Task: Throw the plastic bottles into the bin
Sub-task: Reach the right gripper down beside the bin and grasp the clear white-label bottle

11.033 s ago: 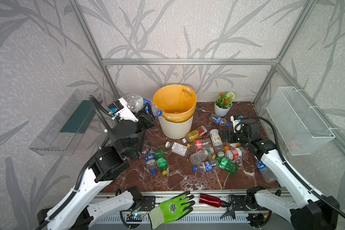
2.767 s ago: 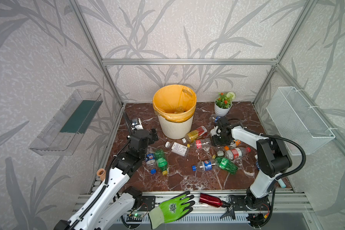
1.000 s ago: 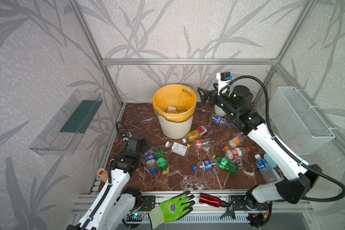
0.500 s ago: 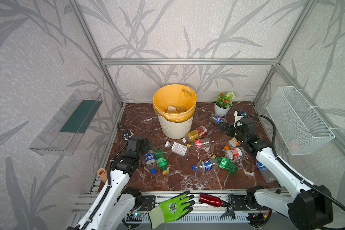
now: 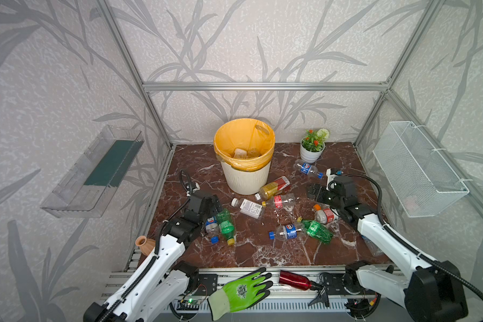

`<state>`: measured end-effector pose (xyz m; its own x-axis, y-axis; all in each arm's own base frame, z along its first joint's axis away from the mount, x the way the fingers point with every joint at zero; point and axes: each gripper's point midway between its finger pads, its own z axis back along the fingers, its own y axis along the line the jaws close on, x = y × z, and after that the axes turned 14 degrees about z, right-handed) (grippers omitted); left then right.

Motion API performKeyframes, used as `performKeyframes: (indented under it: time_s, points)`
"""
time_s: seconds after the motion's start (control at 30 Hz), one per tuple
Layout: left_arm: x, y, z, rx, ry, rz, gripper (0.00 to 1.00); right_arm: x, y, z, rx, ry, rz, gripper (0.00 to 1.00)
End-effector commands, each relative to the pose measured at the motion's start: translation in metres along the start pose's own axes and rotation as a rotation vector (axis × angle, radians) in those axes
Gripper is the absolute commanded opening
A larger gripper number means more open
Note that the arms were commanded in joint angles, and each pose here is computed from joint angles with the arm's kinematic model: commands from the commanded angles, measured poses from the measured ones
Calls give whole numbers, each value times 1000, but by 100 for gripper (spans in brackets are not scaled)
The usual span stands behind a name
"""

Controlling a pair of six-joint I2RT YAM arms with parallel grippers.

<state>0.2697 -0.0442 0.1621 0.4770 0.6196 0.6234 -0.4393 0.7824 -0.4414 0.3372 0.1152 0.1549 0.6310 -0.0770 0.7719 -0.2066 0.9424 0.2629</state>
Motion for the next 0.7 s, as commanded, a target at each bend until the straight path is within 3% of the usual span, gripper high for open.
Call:
performKeyframes:
  time_s: [0.0, 0.27, 0.43, 0.67]
  points:
    - [6, 4, -2, 14, -47, 42, 95, 6, 43, -10, 118, 28, 132, 94]
    - [18, 28, 4, 103, -143, 84, 99, -24, 147, -39, 286, 137, 471, 94]
    - [20, 36, 4, 121, -142, 100, 99, -57, 193, -54, 359, 237, 650, 94]
    - [18, 43, 0, 141, -115, 116, 99, -102, 215, -81, 387, 398, 838, 96]
